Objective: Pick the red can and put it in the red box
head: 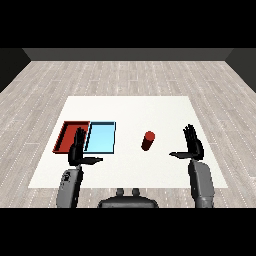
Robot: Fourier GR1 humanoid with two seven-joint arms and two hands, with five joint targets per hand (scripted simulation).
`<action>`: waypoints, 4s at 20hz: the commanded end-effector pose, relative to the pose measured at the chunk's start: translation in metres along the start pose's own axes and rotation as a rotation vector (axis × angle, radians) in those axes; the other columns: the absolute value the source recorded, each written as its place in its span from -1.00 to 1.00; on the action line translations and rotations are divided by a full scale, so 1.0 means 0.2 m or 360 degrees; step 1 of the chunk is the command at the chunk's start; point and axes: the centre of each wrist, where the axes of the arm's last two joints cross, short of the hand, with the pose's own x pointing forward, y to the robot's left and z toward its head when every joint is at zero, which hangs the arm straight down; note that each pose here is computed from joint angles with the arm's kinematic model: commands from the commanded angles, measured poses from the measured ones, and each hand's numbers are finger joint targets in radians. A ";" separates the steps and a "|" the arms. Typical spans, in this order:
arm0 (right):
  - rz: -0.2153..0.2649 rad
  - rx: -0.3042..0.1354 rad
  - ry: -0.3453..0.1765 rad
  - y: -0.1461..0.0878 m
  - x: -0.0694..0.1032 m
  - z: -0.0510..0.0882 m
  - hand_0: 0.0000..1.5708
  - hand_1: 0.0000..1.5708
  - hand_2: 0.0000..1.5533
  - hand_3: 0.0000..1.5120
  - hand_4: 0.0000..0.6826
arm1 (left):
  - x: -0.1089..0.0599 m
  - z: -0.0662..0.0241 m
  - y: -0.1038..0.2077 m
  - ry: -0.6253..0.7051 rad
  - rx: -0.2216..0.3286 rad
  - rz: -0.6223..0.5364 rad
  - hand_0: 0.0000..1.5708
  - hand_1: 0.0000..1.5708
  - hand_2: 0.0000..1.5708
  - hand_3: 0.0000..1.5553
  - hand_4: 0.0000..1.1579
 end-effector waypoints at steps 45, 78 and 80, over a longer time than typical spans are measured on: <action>-0.0350 0.0126 0.0329 0.37 -0.39 -0.15 -1.00 -1.00 -1.00 -1.00 -1.00 | 0.07 -0.064 -0.03 -0.0056 0.0025 0.0122 -1.00 -1.00 -1.00 -1.00 -1.00; -0.0291 0.0193 0.0461 0.76 -0.52 -0.30 -1.00 -1.00 -1.00 -1.00 -1.00 | 0.04 -0.021 0.07 -0.0054 0.0040 0.0034 -1.00 -1.00 -1.00 -1.00 -1.00; -0.0356 0.0099 0.0497 0.82 -0.52 -0.30 -1.00 -1.00 -1.00 -1.00 -1.00 | 0.03 0.013 0.03 -0.0072 0.0053 0.0093 -1.00 -1.00 -1.00 -1.00 -1.00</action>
